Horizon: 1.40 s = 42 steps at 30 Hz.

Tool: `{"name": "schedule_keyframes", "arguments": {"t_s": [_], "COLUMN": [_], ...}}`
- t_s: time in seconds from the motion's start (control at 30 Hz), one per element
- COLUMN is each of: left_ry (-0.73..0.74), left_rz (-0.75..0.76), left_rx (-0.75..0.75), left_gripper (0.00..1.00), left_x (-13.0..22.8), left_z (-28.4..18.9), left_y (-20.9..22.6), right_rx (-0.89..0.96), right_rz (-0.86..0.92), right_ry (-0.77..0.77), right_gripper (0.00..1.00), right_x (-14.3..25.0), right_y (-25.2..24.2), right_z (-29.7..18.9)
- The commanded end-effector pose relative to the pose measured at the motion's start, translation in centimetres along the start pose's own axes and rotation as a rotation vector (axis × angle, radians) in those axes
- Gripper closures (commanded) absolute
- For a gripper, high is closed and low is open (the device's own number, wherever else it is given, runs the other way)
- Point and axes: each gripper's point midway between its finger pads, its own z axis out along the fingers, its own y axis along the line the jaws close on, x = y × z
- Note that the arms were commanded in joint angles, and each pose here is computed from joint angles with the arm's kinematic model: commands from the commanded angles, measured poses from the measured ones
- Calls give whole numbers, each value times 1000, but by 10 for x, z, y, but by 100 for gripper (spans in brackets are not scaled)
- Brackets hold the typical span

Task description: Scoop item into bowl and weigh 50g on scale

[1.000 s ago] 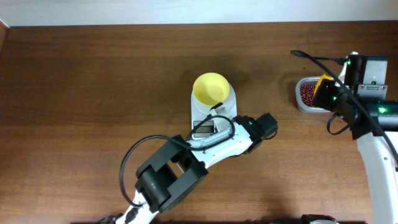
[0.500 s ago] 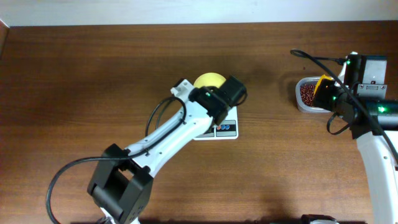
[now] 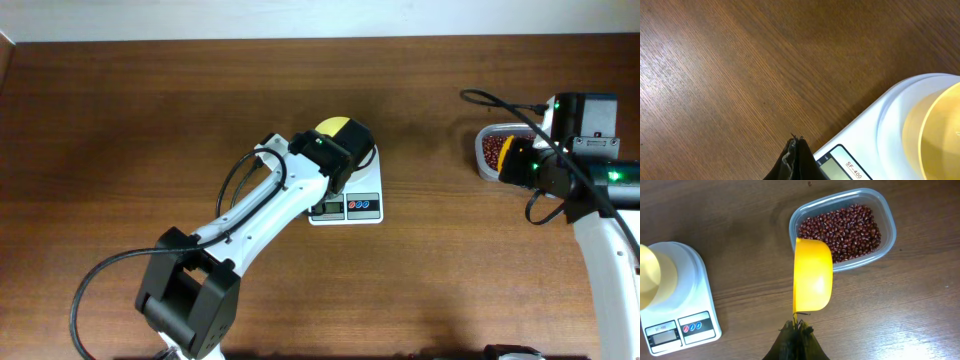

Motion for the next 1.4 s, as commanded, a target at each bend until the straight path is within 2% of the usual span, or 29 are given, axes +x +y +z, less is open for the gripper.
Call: {"name": "schedule_keyframes", "arguments": {"t_s": [0.0,0.33,0.43,0.57,0.6,0.67,0.77,0.9,1.03,1.37], "left_ry": [6,5,1,166,167,57,52,12,12,25], "left_rz": [6,-29,-48,-6,19,63,67,30,37,-10], "left_rx": [7,68,103,130,145,213,264,227,216,303], "left_gripper": [100,100,100,100,100,100,100,100,100,100], "left_x": [-1,-2,-3,39,51,68,95,98,113,118], "left_z": [-4,-5,-5,-10,-11,-8,-7,8,30,29], "left_y": [2,-13,-22,-28,-30,-40,-44,-33,-43,-66], "right_rx": [-12,-15,-22,-18,-19,-19,-18,-17,-18,-18], "right_rz": [-2,6,142,130,129,119,107,107,108,108], "right_ry": [-16,-29,-41,-44,-45,-44,-44,-41,-44,-44], "right_gripper": [96,96,96,96,96,96,96,96,96,96], "right_x": [-6,-9,-13,-13,-13,-13,-13,-12,-13,-13], "right_y": [1,2,3,2,2,2,2,2,2,2], "right_z": [-4,-4,-4,-4,-4,-4,-4,-4,-4,-4]}}
